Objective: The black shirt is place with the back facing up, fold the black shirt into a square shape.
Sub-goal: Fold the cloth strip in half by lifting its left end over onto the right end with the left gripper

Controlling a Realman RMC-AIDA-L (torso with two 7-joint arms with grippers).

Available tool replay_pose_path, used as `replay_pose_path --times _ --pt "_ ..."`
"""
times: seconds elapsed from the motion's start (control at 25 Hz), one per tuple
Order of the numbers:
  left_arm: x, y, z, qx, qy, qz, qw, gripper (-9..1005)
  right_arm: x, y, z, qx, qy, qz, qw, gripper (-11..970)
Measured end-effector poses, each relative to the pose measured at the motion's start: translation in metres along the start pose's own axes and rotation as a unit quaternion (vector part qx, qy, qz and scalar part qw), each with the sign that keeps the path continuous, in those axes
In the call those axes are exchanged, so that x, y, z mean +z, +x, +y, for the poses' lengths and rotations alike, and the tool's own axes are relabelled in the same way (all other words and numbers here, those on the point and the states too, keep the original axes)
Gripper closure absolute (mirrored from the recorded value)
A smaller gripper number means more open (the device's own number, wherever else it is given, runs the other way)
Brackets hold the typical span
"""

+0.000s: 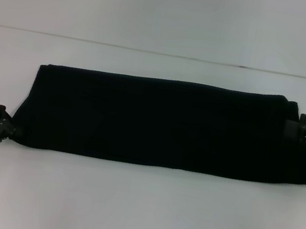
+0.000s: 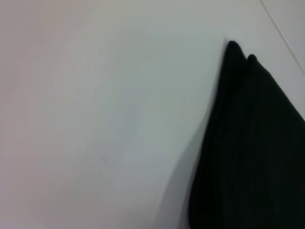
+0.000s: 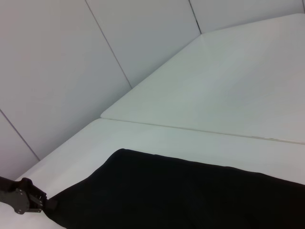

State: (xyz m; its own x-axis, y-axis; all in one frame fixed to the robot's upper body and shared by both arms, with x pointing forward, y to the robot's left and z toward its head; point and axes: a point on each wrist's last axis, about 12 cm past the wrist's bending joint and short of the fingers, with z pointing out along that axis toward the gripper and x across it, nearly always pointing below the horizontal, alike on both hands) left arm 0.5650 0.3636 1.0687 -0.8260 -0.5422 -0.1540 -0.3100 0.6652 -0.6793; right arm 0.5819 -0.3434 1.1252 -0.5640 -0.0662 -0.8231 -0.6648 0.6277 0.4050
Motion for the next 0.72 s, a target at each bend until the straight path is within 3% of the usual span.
replay_pose_path --times 0.12,0.44,0.72 --pt "-0.001 0.001 0.002 0.027 -0.001 -0.002 1.0 959 0.004 0.0 0.001 0.003 -0.003 -0.004 1.0 203" --pt "-0.016 -0.001 0.012 0.13 -0.011 -0.022 0.991 980 0.021 -0.001 0.009 0.014 -0.014 -0.052 0.998 204" --pt "-0.065 -0.014 0.026 0.203 -0.057 -0.042 0.977 981 0.043 -0.005 0.014 0.023 -0.007 -0.073 0.997 203"
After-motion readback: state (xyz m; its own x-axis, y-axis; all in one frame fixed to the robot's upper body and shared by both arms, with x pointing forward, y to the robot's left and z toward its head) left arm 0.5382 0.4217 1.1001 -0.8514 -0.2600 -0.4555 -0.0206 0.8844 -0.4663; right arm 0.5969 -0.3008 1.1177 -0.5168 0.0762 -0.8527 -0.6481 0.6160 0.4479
